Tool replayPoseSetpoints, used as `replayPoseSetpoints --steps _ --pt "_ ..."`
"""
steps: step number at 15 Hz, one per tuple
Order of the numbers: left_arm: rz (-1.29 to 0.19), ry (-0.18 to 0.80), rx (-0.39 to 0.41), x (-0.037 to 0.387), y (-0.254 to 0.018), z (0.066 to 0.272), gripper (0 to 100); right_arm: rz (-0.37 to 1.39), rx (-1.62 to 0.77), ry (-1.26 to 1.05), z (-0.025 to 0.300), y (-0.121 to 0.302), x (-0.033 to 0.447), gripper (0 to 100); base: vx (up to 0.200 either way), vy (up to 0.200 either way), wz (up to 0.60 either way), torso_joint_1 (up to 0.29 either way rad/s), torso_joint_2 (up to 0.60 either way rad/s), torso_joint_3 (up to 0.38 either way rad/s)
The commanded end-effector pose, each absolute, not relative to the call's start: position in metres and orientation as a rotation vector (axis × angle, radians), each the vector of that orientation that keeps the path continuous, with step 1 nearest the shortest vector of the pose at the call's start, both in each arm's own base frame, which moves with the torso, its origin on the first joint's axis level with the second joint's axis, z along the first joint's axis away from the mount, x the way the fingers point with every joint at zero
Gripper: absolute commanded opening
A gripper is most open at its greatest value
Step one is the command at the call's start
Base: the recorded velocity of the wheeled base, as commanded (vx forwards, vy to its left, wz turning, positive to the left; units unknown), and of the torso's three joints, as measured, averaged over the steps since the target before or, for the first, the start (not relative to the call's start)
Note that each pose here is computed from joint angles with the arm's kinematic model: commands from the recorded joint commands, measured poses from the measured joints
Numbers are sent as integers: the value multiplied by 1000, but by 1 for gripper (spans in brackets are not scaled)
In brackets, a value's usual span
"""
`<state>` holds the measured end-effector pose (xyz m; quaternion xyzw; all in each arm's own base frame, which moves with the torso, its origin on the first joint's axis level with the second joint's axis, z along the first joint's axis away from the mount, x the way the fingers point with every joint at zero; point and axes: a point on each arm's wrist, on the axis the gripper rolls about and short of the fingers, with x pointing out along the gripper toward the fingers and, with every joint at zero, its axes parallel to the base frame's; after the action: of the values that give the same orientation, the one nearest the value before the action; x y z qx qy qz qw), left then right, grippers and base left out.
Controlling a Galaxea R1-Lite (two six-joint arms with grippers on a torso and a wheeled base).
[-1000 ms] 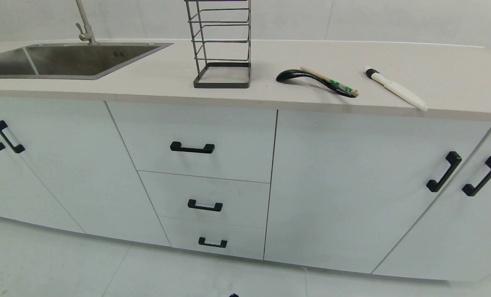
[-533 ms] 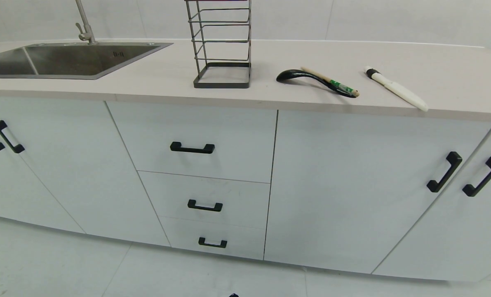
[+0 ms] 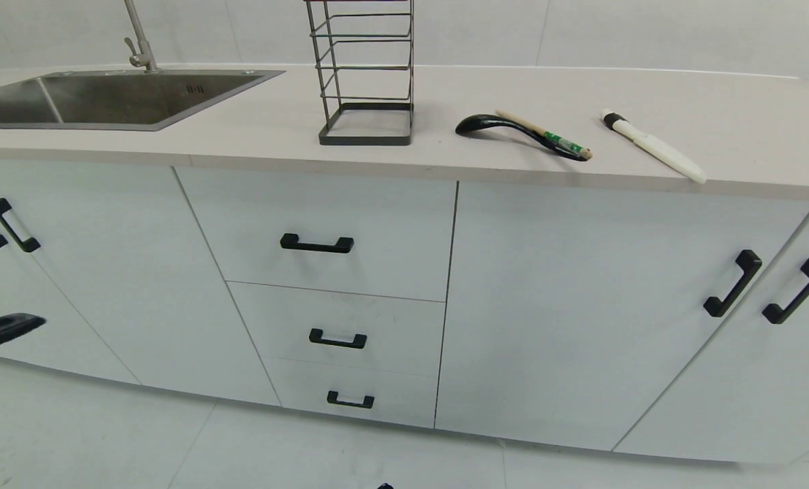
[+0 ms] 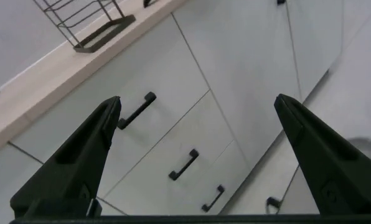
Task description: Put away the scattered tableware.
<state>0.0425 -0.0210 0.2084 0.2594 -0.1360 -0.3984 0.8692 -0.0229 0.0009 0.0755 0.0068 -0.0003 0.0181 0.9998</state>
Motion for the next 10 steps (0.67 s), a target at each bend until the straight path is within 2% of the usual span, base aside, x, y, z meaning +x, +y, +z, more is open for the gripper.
replayPoseSetpoints --steps 1,4,7,10 --pt "-878 -188 609 74 -26 199 100 35 14 0 75 1 -23 0 0 0 0 0 0 0" --pt "-903 -105 780 96 -30 183 100 37 14 0 75 1 -23 0 0 0 0 0 0 0" --pt "-955 29 861 101 -47 168 100 35 14 0 75 1 -23 0 0 0 0 0 0 0" --pt "-981 135 908 113 -61 156 100 37 14 0 75 1 -23 0 0 0 0 0 0 0"
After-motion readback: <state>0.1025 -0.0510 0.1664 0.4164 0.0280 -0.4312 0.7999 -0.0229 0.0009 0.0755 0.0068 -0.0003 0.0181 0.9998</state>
